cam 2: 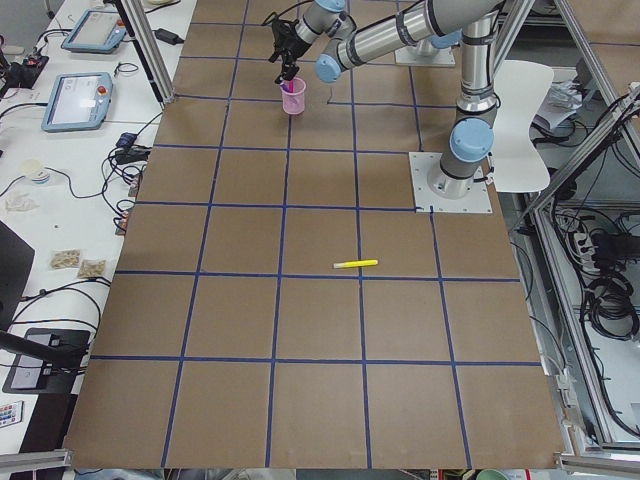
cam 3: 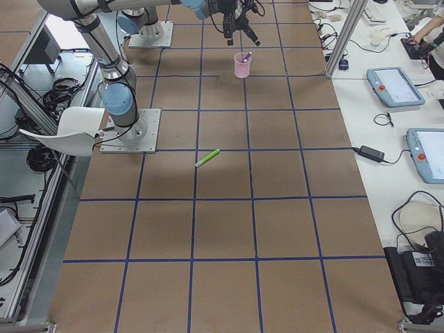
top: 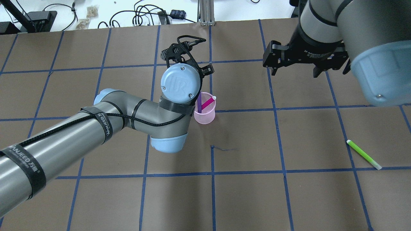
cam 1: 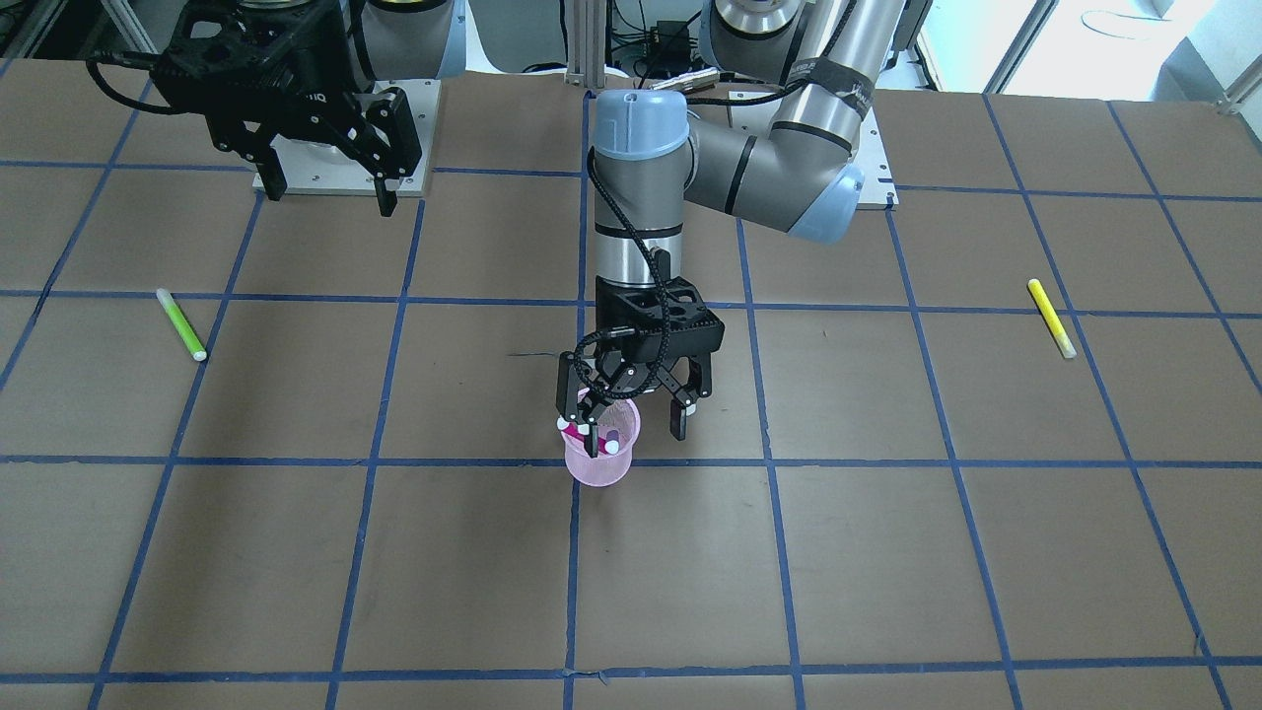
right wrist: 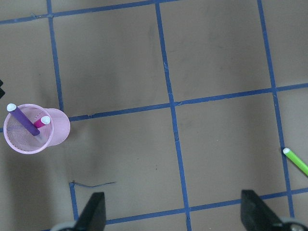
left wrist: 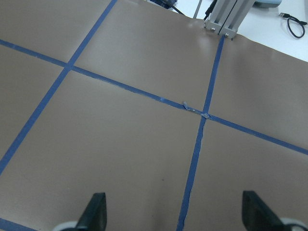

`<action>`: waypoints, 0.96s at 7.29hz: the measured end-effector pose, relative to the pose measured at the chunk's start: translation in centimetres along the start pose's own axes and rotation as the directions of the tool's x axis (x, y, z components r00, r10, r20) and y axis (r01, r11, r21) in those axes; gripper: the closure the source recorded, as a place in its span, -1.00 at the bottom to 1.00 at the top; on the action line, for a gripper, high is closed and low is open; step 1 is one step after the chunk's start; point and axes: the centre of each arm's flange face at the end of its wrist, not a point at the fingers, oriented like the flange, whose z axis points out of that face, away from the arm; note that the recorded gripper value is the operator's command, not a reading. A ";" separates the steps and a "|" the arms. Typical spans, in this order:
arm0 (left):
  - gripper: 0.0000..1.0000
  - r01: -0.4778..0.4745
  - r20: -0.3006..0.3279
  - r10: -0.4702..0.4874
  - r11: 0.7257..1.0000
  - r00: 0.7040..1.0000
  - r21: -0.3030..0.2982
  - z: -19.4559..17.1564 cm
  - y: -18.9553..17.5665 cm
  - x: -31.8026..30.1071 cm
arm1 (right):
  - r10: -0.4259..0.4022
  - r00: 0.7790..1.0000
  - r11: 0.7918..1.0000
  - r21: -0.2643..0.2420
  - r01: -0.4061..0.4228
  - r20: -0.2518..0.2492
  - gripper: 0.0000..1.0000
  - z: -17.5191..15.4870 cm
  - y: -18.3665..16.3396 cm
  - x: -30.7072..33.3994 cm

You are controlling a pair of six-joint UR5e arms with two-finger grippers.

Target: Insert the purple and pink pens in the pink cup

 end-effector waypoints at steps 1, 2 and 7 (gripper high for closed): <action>-1.00 -0.046 0.043 0.049 0.996 0.998 -0.072 -0.3 -2.6 -0.5 | 0.001 1.000 1.000 -0.003 -0.001 -0.001 -1.00 0.1 0.1 0.0; -1.00 -0.094 0.076 0.108 0.982 0.991 -0.161 -0.8 -5.9 -1.5 | 0.001 1.000 1.000 -0.005 -0.001 -0.002 -1.00 0.2 0.1 0.0; -1.00 -0.250 0.032 0.306 0.828 0.951 -0.503 -5.3 -15.7 -14.0 | 0.000 1.000 1.000 -0.007 0.000 -0.003 -1.00 0.3 0.1 0.0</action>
